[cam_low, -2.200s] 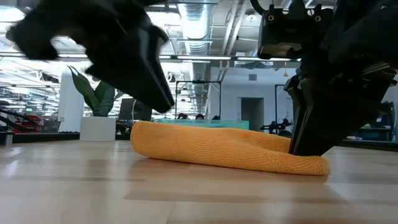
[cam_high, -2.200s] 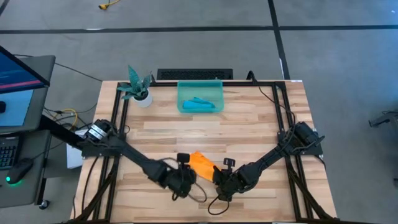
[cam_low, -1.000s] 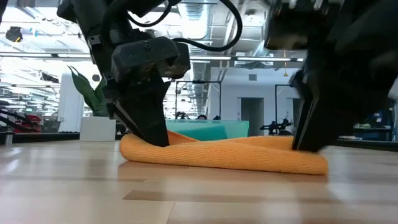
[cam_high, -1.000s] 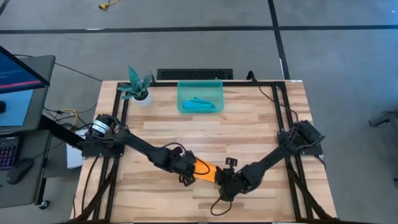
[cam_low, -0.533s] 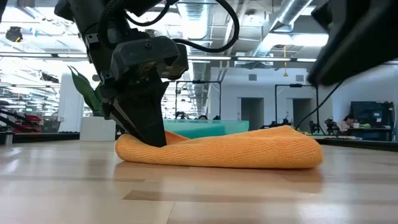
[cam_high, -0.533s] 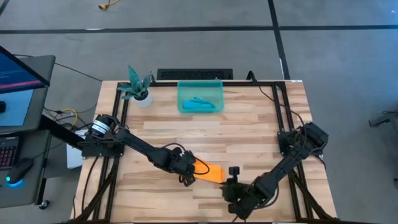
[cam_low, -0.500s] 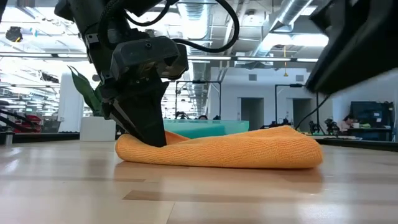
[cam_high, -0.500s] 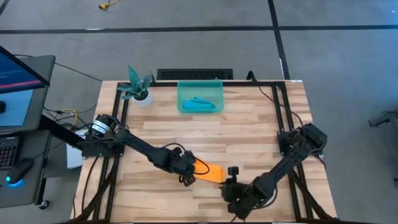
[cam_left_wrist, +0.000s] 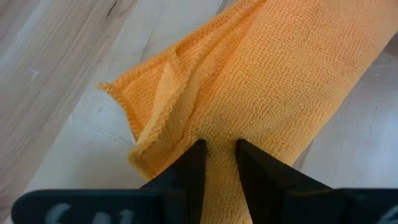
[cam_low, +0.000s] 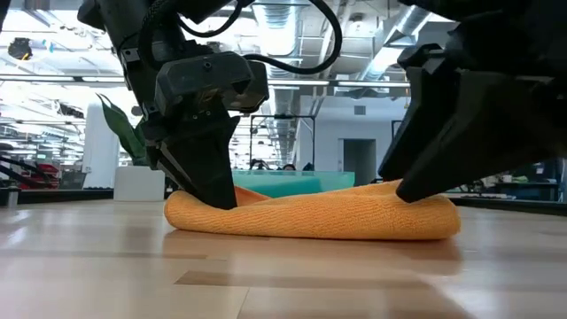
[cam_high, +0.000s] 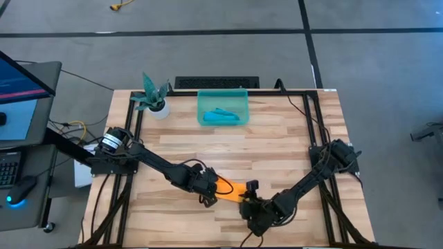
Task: Roll microfiber towels into tight, uniform cylinder then place into a basket
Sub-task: Roll the orange microfiber cloth
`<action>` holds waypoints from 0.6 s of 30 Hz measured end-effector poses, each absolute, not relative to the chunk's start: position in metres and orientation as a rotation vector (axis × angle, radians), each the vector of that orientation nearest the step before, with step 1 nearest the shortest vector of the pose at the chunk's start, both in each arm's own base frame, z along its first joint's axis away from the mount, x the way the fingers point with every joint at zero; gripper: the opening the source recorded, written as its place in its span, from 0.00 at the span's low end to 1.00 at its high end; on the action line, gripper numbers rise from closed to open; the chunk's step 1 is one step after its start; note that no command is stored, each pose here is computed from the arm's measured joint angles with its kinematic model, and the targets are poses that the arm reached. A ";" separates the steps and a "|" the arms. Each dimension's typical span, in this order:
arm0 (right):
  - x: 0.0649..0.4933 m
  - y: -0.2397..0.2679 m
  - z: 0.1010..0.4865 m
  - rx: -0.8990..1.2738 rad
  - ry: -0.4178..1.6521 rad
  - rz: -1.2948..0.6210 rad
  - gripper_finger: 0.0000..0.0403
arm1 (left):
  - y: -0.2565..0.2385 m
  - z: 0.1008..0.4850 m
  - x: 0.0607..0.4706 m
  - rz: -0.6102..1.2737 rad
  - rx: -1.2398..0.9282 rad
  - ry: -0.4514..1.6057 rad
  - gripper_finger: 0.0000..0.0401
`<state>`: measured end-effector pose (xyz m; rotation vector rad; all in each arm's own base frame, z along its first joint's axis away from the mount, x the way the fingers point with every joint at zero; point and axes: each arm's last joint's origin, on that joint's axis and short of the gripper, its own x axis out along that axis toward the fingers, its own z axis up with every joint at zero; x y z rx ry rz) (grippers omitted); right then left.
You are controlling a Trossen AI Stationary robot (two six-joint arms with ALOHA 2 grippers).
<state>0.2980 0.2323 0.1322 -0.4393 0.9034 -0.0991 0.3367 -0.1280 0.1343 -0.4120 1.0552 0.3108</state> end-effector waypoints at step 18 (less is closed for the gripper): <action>0.319 0.199 0.102 -0.263 1.082 -0.199 0.62 | -0.128 0.134 0.337 0.264 -0.345 1.069 0.22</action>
